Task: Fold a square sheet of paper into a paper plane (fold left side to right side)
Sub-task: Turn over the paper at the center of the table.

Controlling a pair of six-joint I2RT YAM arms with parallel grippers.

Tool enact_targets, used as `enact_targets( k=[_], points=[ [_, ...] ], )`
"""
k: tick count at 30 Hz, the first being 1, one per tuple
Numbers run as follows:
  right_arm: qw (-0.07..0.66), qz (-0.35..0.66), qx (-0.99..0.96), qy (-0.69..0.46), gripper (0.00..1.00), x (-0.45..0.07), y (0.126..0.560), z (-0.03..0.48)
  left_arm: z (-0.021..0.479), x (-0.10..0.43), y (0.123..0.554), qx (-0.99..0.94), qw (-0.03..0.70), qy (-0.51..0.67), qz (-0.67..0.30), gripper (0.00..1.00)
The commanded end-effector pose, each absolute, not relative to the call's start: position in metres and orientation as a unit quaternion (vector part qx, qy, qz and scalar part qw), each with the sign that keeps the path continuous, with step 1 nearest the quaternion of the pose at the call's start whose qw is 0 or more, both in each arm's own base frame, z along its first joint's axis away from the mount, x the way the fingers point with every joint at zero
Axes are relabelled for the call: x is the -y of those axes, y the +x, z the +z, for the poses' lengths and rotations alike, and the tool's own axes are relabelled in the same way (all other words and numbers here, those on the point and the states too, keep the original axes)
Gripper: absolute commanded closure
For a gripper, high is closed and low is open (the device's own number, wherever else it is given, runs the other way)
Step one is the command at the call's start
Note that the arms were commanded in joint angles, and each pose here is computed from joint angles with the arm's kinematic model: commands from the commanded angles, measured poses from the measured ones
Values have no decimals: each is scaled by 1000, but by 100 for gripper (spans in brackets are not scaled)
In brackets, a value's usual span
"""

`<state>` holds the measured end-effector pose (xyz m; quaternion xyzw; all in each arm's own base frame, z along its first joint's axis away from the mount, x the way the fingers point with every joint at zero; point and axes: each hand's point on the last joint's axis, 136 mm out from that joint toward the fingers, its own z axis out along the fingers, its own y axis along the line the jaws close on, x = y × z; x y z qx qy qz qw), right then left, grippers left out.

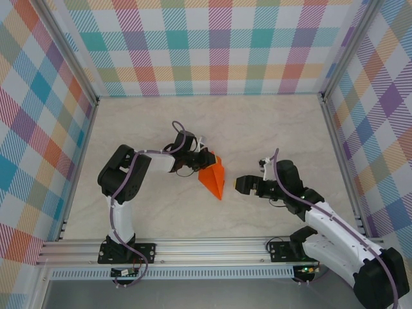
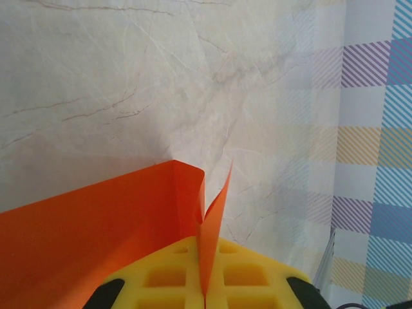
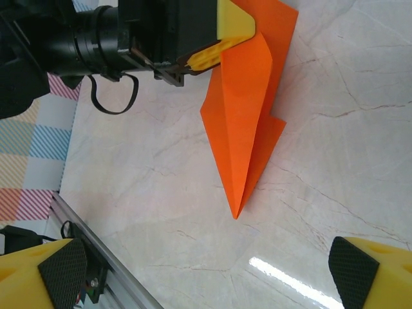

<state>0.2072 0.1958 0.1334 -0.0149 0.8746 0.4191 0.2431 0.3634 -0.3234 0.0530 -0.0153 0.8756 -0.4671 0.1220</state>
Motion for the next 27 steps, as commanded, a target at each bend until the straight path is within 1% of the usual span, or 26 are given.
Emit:
enact_targets(
  k=[1,5,9,15,21,27],
  points=[
    [227,475,-850,-16,0,-203,208,142,115,328,369,-850,180,29,-495,97],
    [223,515,-827,-21,0,-206,218,154,163,320,367,-840,218,48,-495,98],
    [224,561,-795,-59,0,-220,224,175,216,311,362,-822,261,58,-503,98],
    [264,621,-726,-130,0,-235,228,225,290,301,347,-782,311,66,-535,98],
    [287,647,-686,-169,0,-245,233,264,330,300,332,-752,317,68,-574,98],
    [259,661,-678,-191,0,-278,233,274,347,305,320,-734,305,78,-602,98]
  ],
)
